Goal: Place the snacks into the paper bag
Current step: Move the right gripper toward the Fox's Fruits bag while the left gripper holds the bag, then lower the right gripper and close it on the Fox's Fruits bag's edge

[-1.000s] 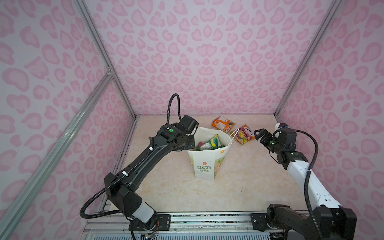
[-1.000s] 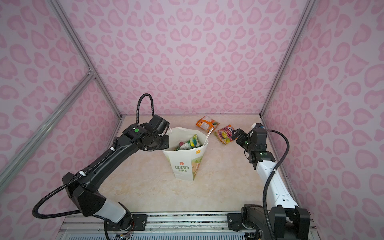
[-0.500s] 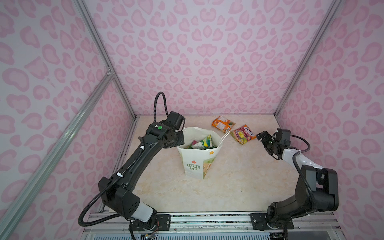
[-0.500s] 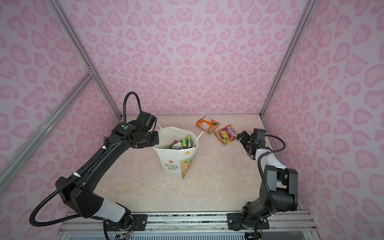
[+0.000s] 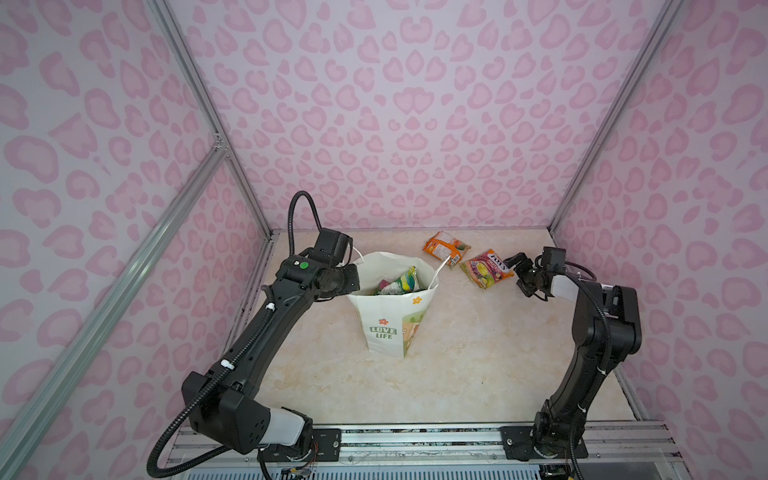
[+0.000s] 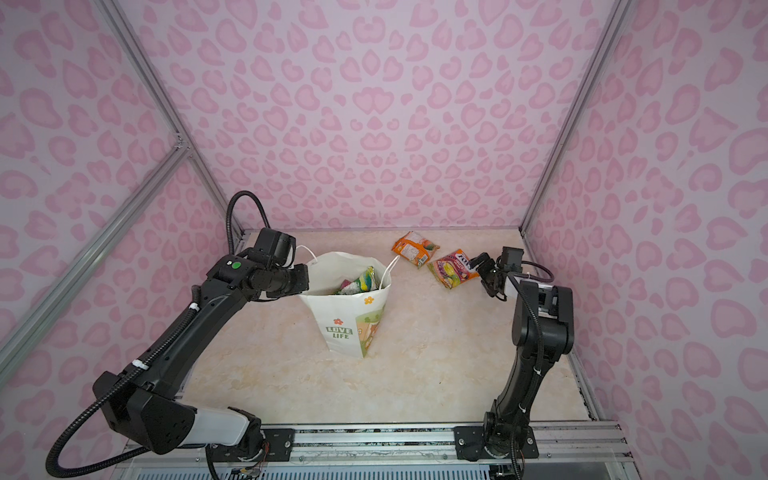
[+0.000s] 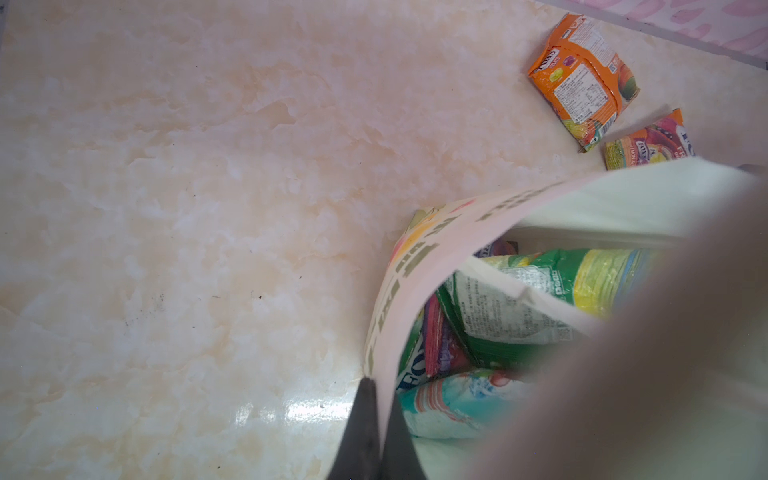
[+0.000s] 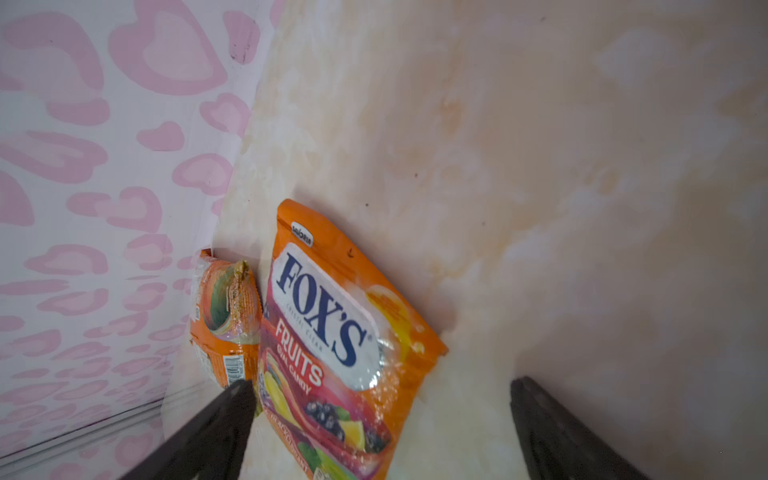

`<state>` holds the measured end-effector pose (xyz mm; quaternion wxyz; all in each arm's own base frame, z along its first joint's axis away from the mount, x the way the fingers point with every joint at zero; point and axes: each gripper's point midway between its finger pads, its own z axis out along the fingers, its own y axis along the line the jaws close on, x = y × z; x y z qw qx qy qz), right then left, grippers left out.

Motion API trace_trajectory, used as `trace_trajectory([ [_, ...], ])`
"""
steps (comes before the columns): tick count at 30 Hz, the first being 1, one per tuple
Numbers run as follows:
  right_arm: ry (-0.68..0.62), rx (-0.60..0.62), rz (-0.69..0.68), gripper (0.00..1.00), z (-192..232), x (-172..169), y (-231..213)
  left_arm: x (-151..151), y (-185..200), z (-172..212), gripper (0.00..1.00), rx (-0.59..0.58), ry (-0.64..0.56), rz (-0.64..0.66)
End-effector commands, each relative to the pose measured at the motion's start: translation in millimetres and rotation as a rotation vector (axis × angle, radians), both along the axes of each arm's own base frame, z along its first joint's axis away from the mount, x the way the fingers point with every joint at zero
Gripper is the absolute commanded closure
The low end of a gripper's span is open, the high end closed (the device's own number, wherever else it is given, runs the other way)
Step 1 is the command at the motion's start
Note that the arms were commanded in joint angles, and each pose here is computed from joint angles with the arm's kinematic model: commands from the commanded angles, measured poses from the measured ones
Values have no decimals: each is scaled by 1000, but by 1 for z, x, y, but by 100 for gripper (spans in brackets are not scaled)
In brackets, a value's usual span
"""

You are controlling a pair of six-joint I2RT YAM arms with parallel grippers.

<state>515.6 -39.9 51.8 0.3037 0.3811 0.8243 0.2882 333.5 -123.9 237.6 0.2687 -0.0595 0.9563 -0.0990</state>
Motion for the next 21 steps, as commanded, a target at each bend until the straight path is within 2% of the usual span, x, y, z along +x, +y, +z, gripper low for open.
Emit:
trace_trajectory([
  [1,49,45,17,1,-20,6,5,4,-4,8,97,-25,-41,-19],
  [6,76,86,70,2,-30,20,17,5,-3,10,97,-34,-46,-18],
  [13,98,49,232,3,-31,17,67,6,-3,8,97,-55,-37,-18],
  [15,117,2,269,3,-32,12,77,7,-3,7,97,-56,-36,-18],
  [19,239,-139,346,3,-43,-14,92,7,-2,7,97,-57,-35,-19],
  [21,278,-168,366,5,-48,-26,97,6,-2,8,97,-59,-38,-19],
])
